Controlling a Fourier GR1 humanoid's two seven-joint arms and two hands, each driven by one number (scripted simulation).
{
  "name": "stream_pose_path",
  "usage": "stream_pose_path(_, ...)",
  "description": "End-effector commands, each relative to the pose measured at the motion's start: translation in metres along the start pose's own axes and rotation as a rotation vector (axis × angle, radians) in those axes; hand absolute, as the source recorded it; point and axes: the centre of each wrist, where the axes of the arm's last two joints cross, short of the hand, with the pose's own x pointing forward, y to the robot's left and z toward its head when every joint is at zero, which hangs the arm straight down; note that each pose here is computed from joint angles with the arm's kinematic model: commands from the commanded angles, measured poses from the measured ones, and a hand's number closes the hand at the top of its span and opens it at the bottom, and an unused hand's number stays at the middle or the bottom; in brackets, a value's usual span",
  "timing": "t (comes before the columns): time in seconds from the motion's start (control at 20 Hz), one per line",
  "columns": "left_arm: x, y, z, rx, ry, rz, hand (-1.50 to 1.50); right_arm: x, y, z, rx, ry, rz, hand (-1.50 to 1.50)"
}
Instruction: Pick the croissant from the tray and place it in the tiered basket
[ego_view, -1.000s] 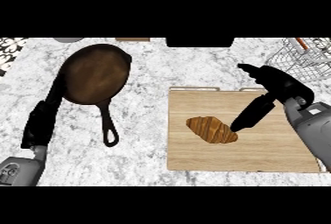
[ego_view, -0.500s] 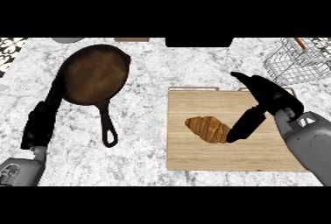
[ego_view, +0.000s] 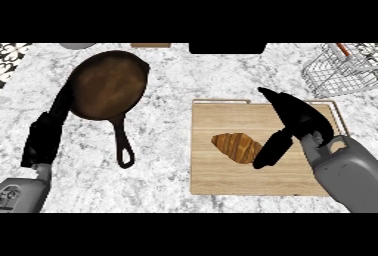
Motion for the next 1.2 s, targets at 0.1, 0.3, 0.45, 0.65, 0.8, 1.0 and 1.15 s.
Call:
stream_pose_path(0.1,-0.007,-0.013,0.016,-0.013,-0.016,-0.011,0.0,0.016,0.015,0.002,0.023,0.13,0.036,-1.5)
stream_pose_path(0.3,-0.014,0.009,-0.001,0.008,-0.003,0.011,0.0,0.01,0.018,-0.012,0.05,0.163,0.034,-1.5)
stream_pose_path(0.45,-0.004,0.001,0.006,0.006,0.016,0.006,0.0,0.0,0.03,-0.015,0.05,0.161,0.023,-1.5)
stream_pose_path(0.65,-0.01,-0.002,0.003,-0.007,0.005,0.013,0.0,-0.017,0.025,-0.029,0.06,0.158,0.034,-1.5)
stream_pose_path(0.8,-0.017,-0.005,0.02,-0.021,0.011,0.007,0.0,0.004,0.037,-0.032,0.068,0.16,0.032,-1.5)
stream_pose_path(1.0,-0.017,0.0,0.002,0.004,-0.004,0.009,0.0,0.003,0.028,-0.039,0.096,0.142,0.012,-1.5)
stream_pose_path(1.15,-0.008,-0.002,-0.002,0.011,-0.005,-0.012,0.0,-0.001,0.04,-0.053,0.117,0.154,0.004,-1.5)
